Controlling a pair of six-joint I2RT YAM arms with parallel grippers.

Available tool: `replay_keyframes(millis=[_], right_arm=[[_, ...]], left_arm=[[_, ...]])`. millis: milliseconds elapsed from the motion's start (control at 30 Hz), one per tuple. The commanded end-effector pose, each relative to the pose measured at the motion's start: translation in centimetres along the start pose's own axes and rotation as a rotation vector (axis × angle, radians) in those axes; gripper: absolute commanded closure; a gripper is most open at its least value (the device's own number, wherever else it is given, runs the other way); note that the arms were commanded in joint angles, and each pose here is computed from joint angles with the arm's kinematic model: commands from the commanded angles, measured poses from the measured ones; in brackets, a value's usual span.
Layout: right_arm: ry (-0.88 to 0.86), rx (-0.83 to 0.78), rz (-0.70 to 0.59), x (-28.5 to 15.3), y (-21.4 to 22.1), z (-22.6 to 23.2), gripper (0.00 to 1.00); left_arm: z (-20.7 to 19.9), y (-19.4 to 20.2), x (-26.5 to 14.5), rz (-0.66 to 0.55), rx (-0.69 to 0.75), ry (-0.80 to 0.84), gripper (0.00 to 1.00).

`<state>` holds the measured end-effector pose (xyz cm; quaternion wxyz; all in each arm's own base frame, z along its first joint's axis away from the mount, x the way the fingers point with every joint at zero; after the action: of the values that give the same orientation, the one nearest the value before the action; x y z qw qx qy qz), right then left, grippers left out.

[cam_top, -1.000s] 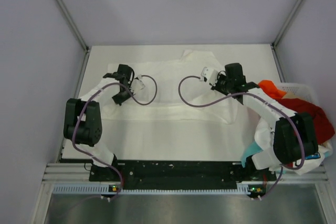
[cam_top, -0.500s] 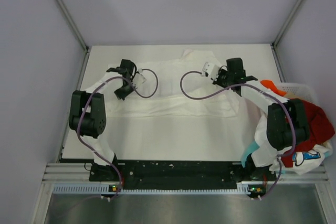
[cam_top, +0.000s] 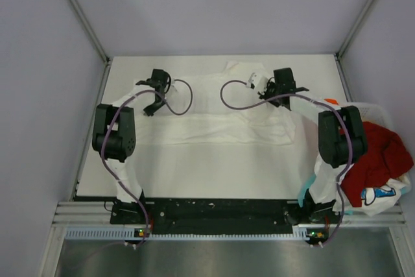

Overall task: Fold and stack the t-shirts
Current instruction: Fold the flattened tshirt in 1/3 of the way

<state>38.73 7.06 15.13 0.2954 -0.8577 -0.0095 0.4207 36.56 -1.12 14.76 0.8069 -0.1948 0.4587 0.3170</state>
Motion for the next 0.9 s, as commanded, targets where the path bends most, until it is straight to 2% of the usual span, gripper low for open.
replay_keyframes(millis=[0,133,200,267,333,400,533,633,733,867], right_arm=[[0.155,0.178,-0.002,2.4,-1.3,-3.4,0.83],[0.364,0.392,0.097,2.9,-2.6,-6.5,0.5],[0.438,0.487,0.157,1.4,-3.3,-7.8,0.46],[0.492,0.625,0.183,-1.3,-4.3,-8.2,0.45],[0.47,0.739,0.169,-4.4,-4.9,-7.3,0.45],[0.41,0.842,0.127,-7.0,-4.7,-5.4,0.44],[0.264,1.033,0.063,-10.5,-3.4,-0.2,0.44],[0.21,1.15,0.142,-11.1,-1.3,3.4,0.44],[0.25,1.224,0.26,-10.7,1.2,6.1,0.44],[0.304,1.313,0.364,-8.9,3.2,8.1,0.44]], left_arm=[[5.4,-2.2,0.1,-0.074,-0.116,-0.222,0.65],[9.4,-2.2,0.4,-0.075,-0.201,-0.289,0.6],[10.8,-1.8,-0.6,-0.076,-0.232,-0.308,0.56],[10.8,-1.2,-2.1,-0.097,-0.222,-0.278,0.53],[9.3,-0.6,-3.9,-0.178,-0.177,-0.181,0.51],[6.9,0.5,-5.2,-0.255,-0.089,-0.057,0.48],[0.6,3.7,-5.6,-0.302,0.127,0.206,0.42],[-2.2,5.5,-4.7,-0.297,0.212,0.31,0.27],[-3.5,6.4,-3.4,-0.257,0.244,0.334,0.26],[-4.3,7.1,-1.7,-0.222,0.267,0.279,0.29]])
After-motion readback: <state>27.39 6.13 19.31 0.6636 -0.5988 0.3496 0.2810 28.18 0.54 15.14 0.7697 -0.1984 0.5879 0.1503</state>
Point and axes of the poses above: each gripper's point midway between its finger pads, its own x axis out along the fingers, its own z axis along the line the jaws close on, y = z × x, the point moved 10 cm from there along -x, back along the fingers, and after that the axes turned 2 degrees about x, right-handed, at the moved point
